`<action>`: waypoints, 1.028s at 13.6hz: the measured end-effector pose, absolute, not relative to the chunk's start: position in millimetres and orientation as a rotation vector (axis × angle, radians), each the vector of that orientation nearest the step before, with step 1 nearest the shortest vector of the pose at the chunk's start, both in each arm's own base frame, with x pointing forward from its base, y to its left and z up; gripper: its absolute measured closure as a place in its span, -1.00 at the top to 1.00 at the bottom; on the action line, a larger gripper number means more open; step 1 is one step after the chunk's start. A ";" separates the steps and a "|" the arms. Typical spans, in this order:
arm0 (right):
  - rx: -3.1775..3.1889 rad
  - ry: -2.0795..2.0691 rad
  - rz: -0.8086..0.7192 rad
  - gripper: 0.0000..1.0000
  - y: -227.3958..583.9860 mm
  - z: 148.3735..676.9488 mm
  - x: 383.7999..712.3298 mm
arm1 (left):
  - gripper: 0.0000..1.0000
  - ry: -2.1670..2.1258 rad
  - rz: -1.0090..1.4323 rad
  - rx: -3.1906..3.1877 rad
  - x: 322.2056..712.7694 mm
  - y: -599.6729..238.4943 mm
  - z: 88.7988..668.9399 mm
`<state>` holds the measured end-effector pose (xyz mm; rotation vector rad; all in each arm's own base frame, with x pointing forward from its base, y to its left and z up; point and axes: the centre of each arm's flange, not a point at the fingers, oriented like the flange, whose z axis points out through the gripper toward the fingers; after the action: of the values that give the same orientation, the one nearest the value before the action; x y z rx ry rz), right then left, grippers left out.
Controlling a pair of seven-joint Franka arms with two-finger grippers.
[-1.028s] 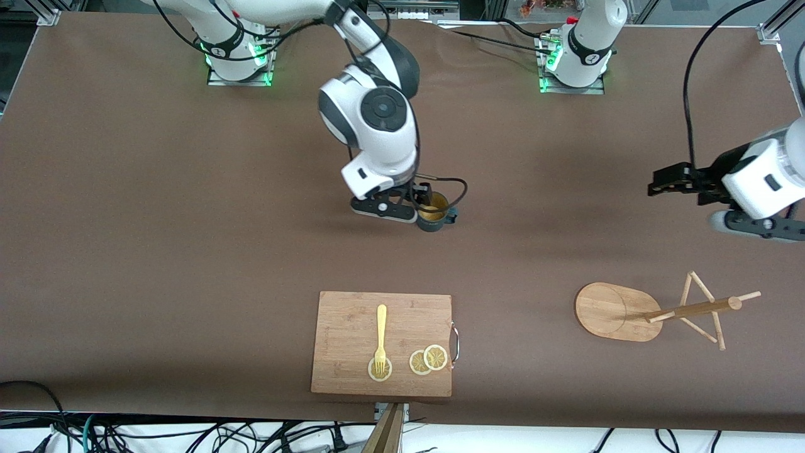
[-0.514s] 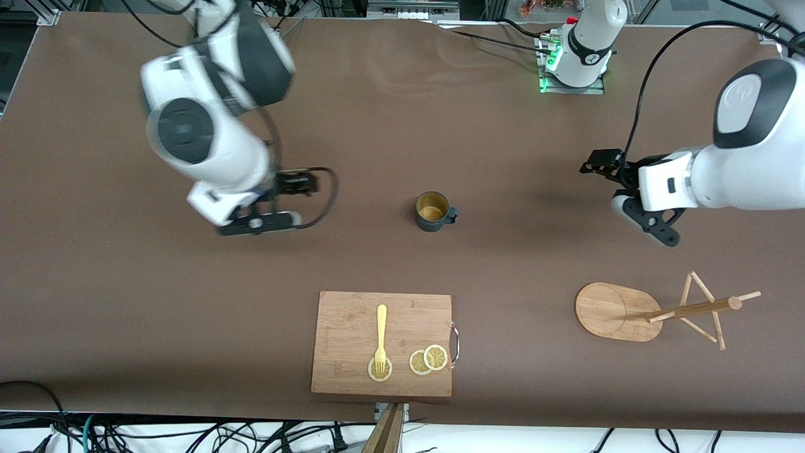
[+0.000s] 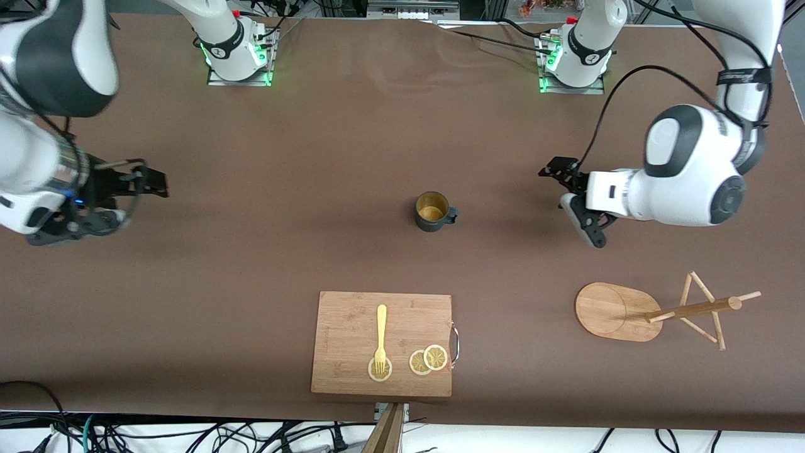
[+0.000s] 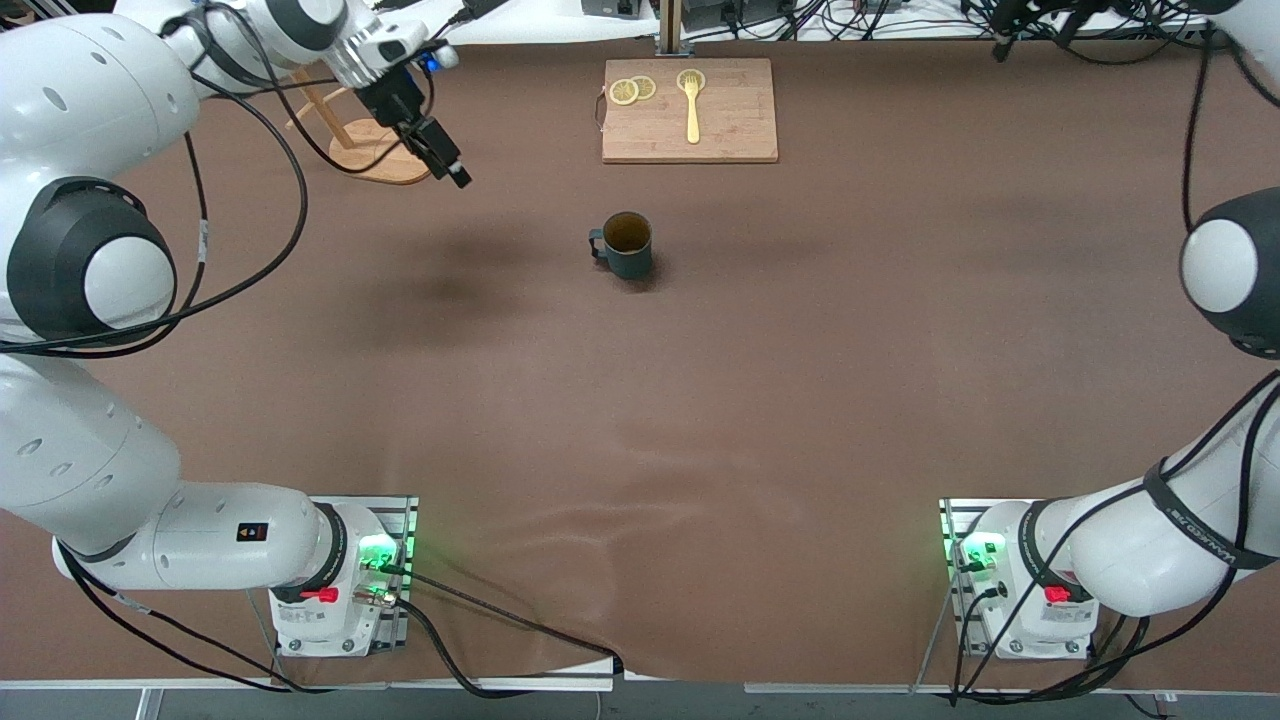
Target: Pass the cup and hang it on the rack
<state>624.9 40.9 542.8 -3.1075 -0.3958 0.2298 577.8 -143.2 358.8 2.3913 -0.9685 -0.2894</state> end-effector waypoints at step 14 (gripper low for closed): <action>-3.130 -0.163 0.087 1.00 -7.3 577.4 549.0 | 1.00 -1.318 0.648 1.816 530.0 -158.7 182.4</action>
<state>549.0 -7.3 577.4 -3.1304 -0.1630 0.0872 530.0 -158.7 182.4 1.8159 -1.3182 0.6481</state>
